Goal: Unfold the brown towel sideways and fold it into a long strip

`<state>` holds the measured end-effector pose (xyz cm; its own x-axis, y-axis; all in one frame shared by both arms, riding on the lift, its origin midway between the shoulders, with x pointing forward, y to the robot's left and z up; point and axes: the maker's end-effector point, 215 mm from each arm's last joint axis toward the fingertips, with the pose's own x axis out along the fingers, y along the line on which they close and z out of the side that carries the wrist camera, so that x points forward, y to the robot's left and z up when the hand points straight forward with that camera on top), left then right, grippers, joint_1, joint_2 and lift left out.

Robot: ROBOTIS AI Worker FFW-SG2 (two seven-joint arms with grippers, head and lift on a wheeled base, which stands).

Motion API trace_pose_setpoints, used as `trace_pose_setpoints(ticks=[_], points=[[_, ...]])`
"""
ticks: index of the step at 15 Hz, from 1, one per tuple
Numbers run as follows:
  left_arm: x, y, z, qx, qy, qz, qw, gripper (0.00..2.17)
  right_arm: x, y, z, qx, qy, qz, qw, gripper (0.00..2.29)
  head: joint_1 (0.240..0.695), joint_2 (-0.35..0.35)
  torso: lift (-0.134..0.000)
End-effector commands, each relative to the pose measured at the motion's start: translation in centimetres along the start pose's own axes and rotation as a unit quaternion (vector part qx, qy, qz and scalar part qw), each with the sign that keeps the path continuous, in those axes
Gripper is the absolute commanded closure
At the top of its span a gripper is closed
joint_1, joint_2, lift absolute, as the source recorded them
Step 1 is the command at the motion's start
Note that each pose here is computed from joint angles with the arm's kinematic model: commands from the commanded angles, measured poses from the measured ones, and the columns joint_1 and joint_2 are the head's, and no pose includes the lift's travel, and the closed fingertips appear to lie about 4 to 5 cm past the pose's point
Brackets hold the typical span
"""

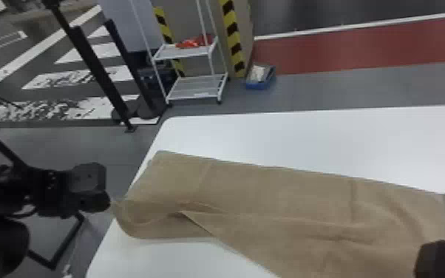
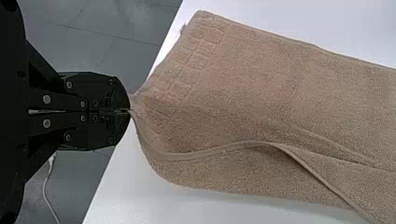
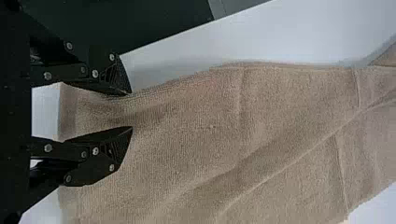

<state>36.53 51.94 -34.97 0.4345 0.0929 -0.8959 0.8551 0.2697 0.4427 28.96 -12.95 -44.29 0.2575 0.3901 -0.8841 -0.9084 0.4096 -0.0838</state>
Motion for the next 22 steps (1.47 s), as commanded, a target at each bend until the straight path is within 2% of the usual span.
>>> trace_pose_setpoints(ticks=[1, 5, 8, 10, 14, 16, 18, 20, 22], points=[[-0.2, 0.2, 0.0, 0.002, 0.001, 0.001, 1.0, 1.79, -2.2, -1.9, -0.3, 0.013, -0.015, -0.018, 0.9996, 0.77, 0.695, 0.35, -0.125], [-0.1, 0.2, 0.1, 0.001, -0.001, 0.0, 1.0, 1.79, -3.3, -2.2, -2.4, 0.022, 0.0, -0.025, 0.9994, 0.76, 0.695, 0.35, -0.125], [0.0, 0.0, 0.1, 0.0, -0.001, -0.002, 1.0, 1.79, -3.4, -2.5, -2.2, 0.017, 0.0, -0.03, 0.9994, 0.77, 0.695, 0.35, -0.125], [0.0, 0.1, 0.0, 0.0, -0.001, -0.002, 1.0, 1.79, -3.5, -2.7, -2.2, 0.015, 0.001, -0.032, 0.9994, 1.09, 0.695, 0.35, -0.125], [0.0, -0.1, -0.3, -0.001, 0.002, -0.005, 1.0, 1.79, -4.8, -3.4, -2.5, 0.013, 0.001, -0.047, 0.9988, 1.48, 0.695, 0.35, -0.125], [-0.2, 0.1, 0.0, 0.006, -0.001, -0.006, 1.0, 1.79, -5.8, -4.9, -3.0, 0.022, -0.006, -0.059, 0.998, 1.48, 0.695, 0.35, -0.125], [-0.7, 0.8, 0.4, 0.01, -0.003, -0.005, 0.9999, 1.79, -7.4, -7.1, -3.2, 0.044, -0.031, -0.067, 0.9963, 1.48, 0.695, 0.35, -0.125], [-1.2, 2.0, 0.9, 0.013, -0.003, 0.001, 0.9999, 1.79, -8.1, -8.7, -2.4, 0.028, -0.043, -0.079, 0.9955, 1.48, 0.695, 0.35, -0.125], [-1.4, 4.0, 1.4, 0.011, -0.009, 0.014, 0.9998, 1.79, -8.4, -10.4, -1.5, 0.032, -0.063, -0.081, 0.9942, 1.48, 0.695, 0.35, -0.125]])
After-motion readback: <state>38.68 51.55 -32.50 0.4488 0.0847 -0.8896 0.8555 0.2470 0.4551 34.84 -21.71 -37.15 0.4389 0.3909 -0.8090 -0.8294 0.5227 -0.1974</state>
